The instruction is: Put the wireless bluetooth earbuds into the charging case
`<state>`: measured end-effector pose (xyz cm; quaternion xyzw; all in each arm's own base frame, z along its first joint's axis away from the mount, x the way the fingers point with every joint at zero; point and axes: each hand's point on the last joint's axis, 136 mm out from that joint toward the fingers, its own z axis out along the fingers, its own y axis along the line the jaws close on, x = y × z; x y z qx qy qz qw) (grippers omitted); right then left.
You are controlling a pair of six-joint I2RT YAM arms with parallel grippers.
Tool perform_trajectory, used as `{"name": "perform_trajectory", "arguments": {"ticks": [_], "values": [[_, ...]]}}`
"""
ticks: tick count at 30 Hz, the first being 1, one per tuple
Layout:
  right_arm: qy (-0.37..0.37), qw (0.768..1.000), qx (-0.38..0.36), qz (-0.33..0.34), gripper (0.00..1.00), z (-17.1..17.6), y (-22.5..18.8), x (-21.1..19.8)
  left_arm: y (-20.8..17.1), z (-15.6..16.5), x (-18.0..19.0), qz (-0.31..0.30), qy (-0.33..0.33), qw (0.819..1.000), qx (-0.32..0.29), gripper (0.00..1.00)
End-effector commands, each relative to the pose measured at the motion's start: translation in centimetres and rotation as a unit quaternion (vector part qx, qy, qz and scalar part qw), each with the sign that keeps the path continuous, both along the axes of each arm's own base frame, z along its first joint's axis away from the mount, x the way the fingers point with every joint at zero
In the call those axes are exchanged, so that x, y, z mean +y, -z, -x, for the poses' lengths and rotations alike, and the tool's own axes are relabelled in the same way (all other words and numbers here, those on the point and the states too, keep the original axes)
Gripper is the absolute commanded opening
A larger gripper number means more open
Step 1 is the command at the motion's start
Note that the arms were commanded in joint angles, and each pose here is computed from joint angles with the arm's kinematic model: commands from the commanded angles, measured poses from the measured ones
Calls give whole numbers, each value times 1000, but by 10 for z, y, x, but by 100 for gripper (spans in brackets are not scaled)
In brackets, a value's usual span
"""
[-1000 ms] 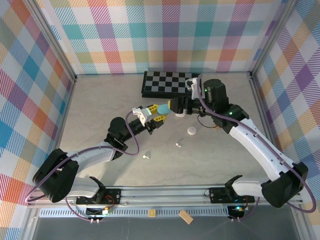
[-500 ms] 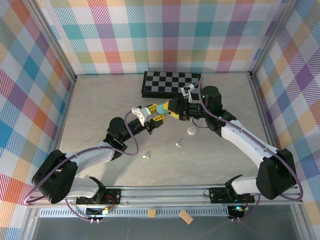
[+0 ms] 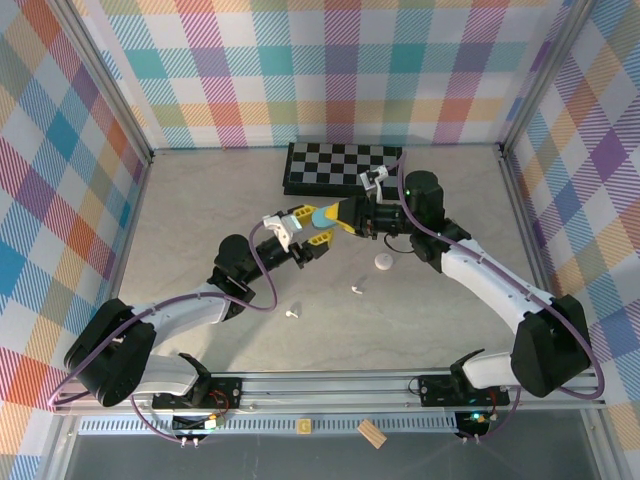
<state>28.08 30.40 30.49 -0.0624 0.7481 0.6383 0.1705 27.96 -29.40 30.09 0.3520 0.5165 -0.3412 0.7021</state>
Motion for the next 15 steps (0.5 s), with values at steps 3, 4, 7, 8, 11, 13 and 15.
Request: {"name": "perform_trajectory", "arguments": {"ticks": [3,4,7,8,11,13,15], "values": [[29,999,-25,22,17,-12,8,-6,-4,5,5,-1,-11,1000,-16,86],[37,998,-26,31,17,-17,13,-9,-2,6,7,-4,-14,1000,-13,91],[69,994,-31,81,18,-31,36,-17,8,10,9,-21,-10,1000,6,98],[80,991,-34,100,18,-37,44,-19,13,12,9,-28,-8,999,15,100],[104,980,-45,166,19,-54,73,-26,28,15,13,-41,-10,998,45,100],[107,972,-48,203,21,-65,92,-25,39,19,17,-48,-11,997,64,100],[113,967,-45,226,21,-77,108,-25,49,22,21,-58,-17,995,84,100]]}}
